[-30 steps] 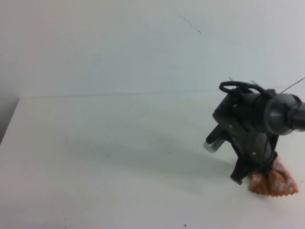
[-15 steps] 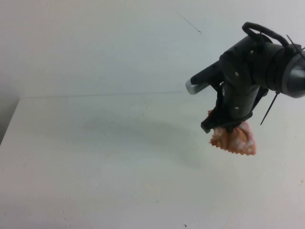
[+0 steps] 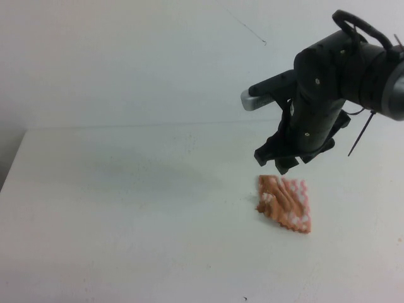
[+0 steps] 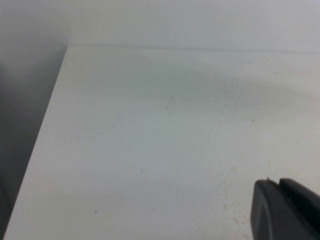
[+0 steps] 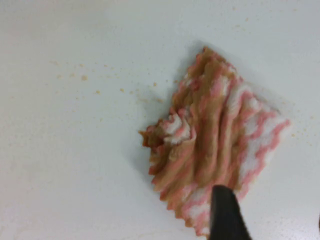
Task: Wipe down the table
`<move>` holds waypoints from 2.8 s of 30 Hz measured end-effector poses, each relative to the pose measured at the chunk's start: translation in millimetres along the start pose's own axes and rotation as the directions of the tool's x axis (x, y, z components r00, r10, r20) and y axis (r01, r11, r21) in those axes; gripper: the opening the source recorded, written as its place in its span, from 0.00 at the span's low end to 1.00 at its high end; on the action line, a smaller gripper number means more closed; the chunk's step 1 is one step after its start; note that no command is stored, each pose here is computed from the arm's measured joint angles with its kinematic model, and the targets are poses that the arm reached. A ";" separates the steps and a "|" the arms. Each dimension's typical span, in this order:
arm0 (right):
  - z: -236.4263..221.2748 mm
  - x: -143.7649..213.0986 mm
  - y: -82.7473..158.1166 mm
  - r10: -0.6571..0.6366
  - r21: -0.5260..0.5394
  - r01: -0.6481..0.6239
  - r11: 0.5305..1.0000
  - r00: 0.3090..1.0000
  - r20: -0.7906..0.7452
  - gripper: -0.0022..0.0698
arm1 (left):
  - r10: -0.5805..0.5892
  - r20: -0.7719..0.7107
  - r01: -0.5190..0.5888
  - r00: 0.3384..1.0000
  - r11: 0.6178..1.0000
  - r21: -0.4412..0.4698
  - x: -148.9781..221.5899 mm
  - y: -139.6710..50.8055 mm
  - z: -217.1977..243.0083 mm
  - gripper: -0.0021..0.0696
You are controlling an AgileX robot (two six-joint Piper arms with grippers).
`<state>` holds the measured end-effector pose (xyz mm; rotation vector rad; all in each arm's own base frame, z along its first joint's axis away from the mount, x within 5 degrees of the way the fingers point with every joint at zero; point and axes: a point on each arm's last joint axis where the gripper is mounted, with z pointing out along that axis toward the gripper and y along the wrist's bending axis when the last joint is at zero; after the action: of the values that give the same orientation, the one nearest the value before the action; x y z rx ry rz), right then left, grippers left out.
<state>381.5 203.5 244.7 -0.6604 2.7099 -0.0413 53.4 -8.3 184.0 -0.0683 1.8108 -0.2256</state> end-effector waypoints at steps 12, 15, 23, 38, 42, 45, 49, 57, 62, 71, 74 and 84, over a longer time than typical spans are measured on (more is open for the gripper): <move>-146.5 15.4 -25.2 -0.036 0.086 0.009 0.996 0.946 0.324 0.11 | 0.000 0.000 0.000 1.000 1.000 0.000 0.0 0.0 0.0 0.03; -189.4 35.3 -33.4 -0.043 0.118 -0.006 0.993 0.912 0.407 0.06 | 0.000 0.000 0.000 1.000 1.000 0.000 0.0 0.0 0.0 0.03; -222.5 113.1 -46.1 0.016 0.162 -0.111 0.981 0.867 0.498 0.03 | 0.000 0.000 0.000 1.000 1.000 0.000 0.0 0.0 0.0 0.03; -155.3 278.7 -37.6 0.129 0.050 -0.206 0.977 0.765 0.631 0.03 | 0.002 0.000 -0.002 1.000 1.000 0.000 0.0 0.0 0.0 0.03; -151.5 301.9 -38.0 0.116 0.054 -0.205 0.977 0.732 0.672 0.03 | 0.002 0.000 -0.002 1.000 1.000 0.000 0.0 0.0 0.0 0.03; -153.1 313.4 -38.8 0.122 0.047 -0.215 0.975 0.705 0.699 0.03 | 0.000 0.000 0.000 1.000 1.000 0.000 0.0 0.0 0.0 0.03; -151.1 318.6 -38.8 0.123 0.047 -0.219 0.975 0.701 0.703 0.03 | -0.001 0.000 0.001 1.000 1.000 0.000 0.0 0.0 0.0 0.03; -145.5 320.3 -38.2 0.122 0.051 -0.216 0.975 0.714 0.690 0.03 | -0.001 0.000 0.001 1.000 1.000 0.000 0.0 0.0 0.0 0.03; -145.5 320.3 -38.2 0.122 0.051 -0.216 0.975 0.714 0.690 0.03 | -0.001 0.000 0.001 1.000 1.000 0.000 0.0 0.0 0.0 0.03; -134.8 336.2 -39.4 0.139 0.058 -0.249 0.967 0.702 0.698 0.03 | 0.001 0.000 -0.001 1.000 1.000 0.000 0.0 0.0 0.0 0.03; -140.4 346.6 -43.3 0.162 0.063 -0.312 0.948 0.643 0.748 0.03 | 0.003 0.000 -0.003 1.000 1.000 -0.001 0.0 0.1 0.0 0.03; -114.8 371.9 -47.6 0.225 0.115 -0.492 0.863 0.578 0.784 0.03 | 0.003 0.000 -0.003 1.000 1.000 -0.001 0.0 0.1 0.0 0.03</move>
<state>54.6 -12.7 235.5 0.0360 1.8854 -0.0854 53.4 -8.2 184.0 -0.0659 1.8108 -0.2229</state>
